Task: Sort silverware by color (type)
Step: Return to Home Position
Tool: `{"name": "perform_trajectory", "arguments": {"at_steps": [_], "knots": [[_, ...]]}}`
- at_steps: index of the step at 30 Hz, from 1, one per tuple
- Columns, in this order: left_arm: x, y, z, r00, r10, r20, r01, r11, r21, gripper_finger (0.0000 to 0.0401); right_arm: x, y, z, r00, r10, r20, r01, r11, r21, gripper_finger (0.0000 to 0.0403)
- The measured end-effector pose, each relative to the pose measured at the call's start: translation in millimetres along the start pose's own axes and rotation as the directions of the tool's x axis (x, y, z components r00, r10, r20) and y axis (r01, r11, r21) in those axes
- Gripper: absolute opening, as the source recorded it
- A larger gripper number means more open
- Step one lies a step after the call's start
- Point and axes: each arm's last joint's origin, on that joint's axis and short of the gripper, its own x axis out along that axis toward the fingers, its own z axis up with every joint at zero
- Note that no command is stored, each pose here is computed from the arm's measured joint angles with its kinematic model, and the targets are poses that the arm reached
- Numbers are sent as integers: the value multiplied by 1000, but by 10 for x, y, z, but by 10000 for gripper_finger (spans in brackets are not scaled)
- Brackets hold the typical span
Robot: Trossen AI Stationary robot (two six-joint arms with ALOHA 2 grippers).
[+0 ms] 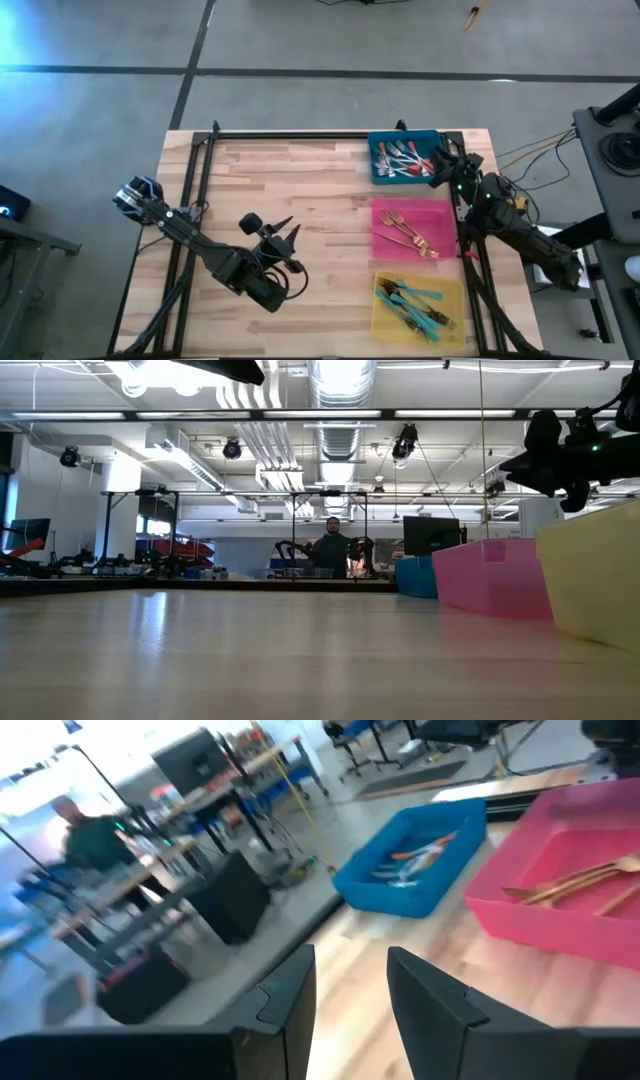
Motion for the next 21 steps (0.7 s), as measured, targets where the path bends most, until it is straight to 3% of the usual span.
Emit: {"name": "perform_trajectory", "arguments": {"at_steps": [7, 15, 21], "knots": [[69, 1, -3, 999, 47, 16, -47, 999, 23, 110, 0, 0, -2, 1000, 1, -1, -1, 1000, 0, 123], [114, -45, -96, 997, -44, -63, 46, 998, 38, 110, 0, 0, -2, 1000, 1, -2, -1, 1000, 0, 123], [179, -83, -350, 994, -113, 14, 112, 992, 66, 110, 0, 0, -3, 1000, 0, -2, 0, 1000, 0, 123]]}}
